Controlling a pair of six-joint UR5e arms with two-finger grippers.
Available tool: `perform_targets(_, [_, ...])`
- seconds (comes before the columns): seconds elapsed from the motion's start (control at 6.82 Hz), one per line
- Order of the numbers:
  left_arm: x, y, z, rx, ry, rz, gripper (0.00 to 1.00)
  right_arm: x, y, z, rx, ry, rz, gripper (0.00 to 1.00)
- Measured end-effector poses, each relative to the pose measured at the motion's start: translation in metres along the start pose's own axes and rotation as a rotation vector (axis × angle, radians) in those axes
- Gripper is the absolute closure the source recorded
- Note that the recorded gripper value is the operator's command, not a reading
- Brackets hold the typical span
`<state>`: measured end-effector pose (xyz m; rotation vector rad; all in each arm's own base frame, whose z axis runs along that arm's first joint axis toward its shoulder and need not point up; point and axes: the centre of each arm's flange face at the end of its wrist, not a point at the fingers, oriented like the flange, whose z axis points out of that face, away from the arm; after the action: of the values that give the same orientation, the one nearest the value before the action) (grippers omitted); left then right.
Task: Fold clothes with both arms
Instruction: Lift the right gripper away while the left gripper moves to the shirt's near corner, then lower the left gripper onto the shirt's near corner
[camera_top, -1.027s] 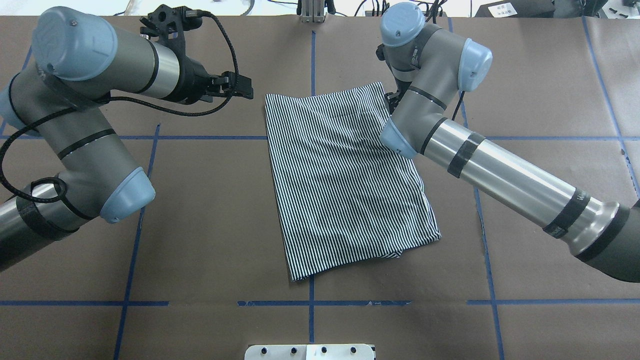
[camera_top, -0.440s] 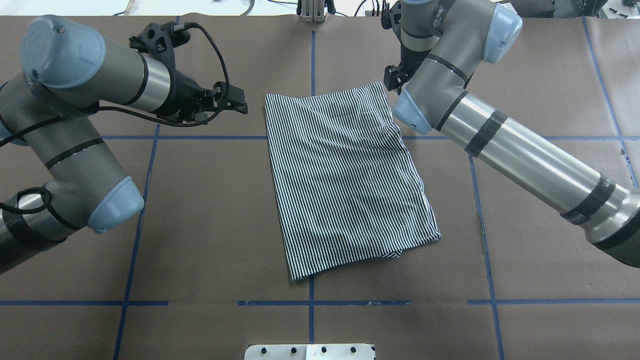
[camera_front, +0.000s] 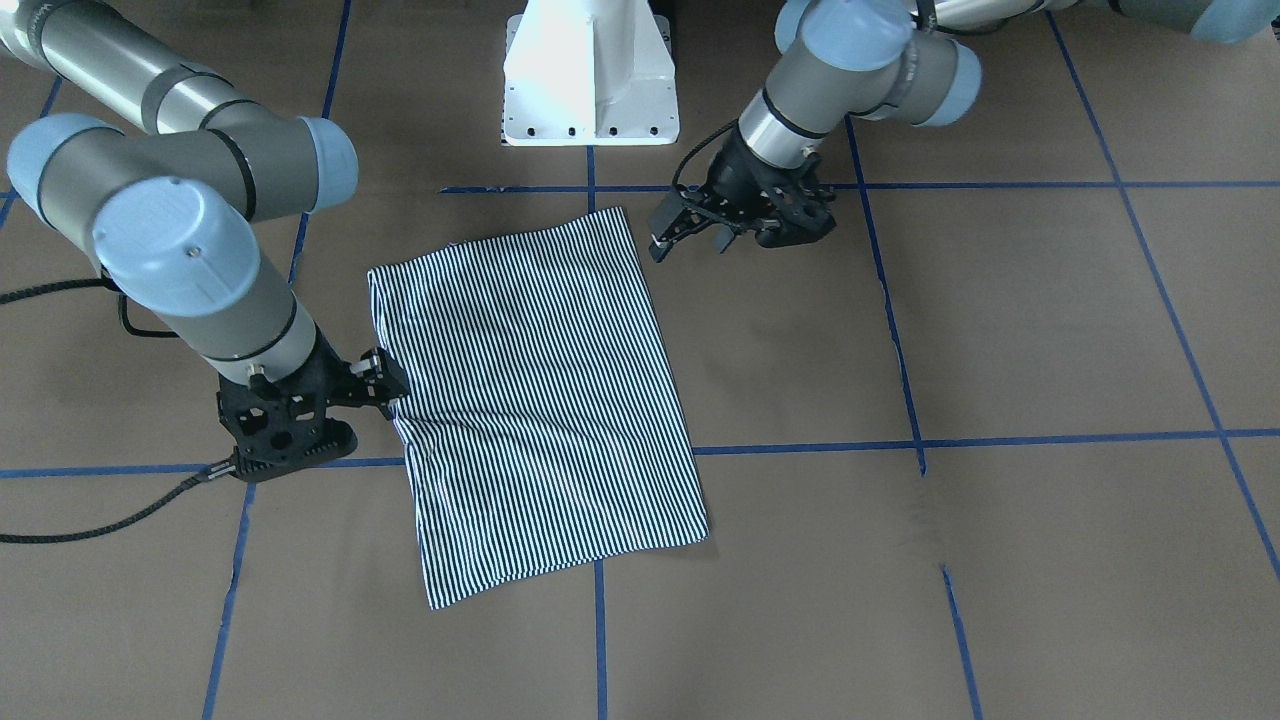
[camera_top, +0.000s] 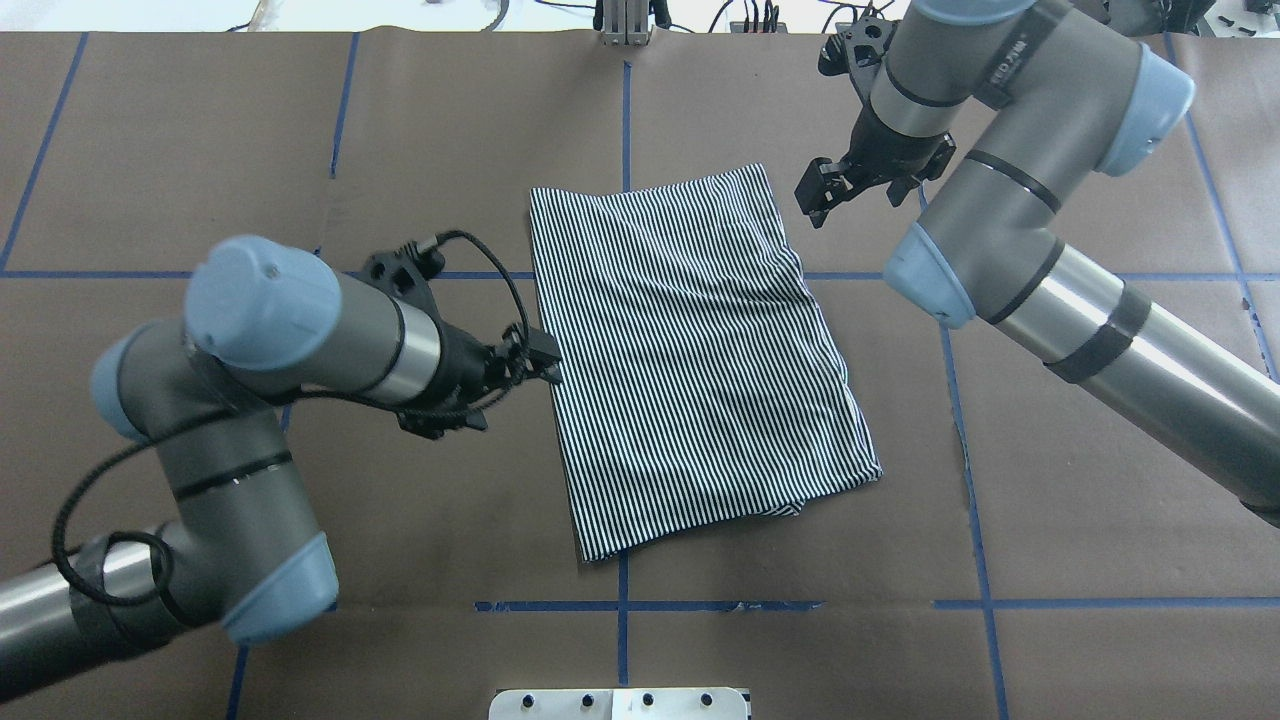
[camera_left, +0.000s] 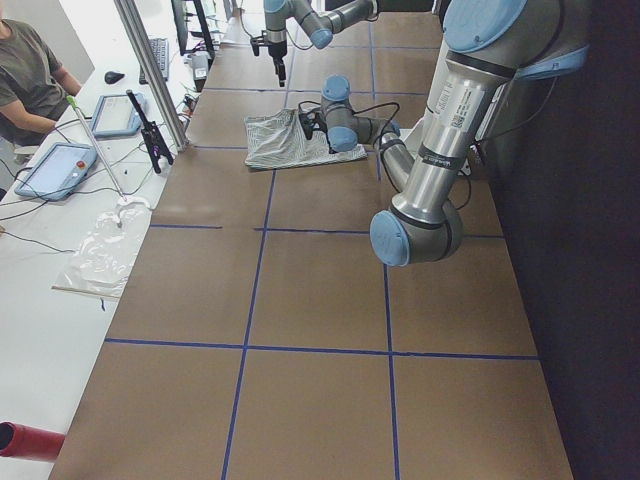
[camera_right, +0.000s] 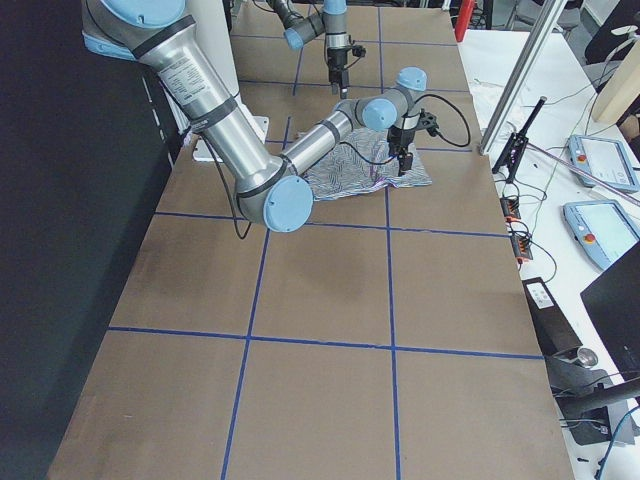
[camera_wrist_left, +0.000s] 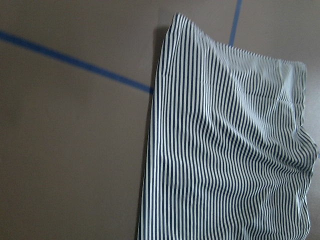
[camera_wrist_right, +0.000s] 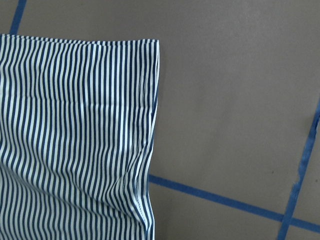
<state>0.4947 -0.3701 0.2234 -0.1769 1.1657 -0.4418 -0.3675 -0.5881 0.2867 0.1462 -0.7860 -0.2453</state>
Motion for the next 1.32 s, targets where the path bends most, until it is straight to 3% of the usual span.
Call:
perform_targets(0.29, [0.007, 0.068, 0.046, 0.014, -0.108, -0.107, 0.03, 0.006, 0.023, -0.01, 0.008, -0.031, 0.014, 0.0])
perform_targets(0.59, [0.008, 0.083, 0.088, 0.05, -0.177, -0.134, 0.03, 0.007, 0.024, -0.013, 0.014, -0.035, 0.018, 0.0])
perform_targets(1.32, [0.009, 0.108, 0.112, 0.031, -0.204, -0.122, 0.06, 0.011, 0.022, -0.014, 0.017, -0.031, 0.024, 0.0])
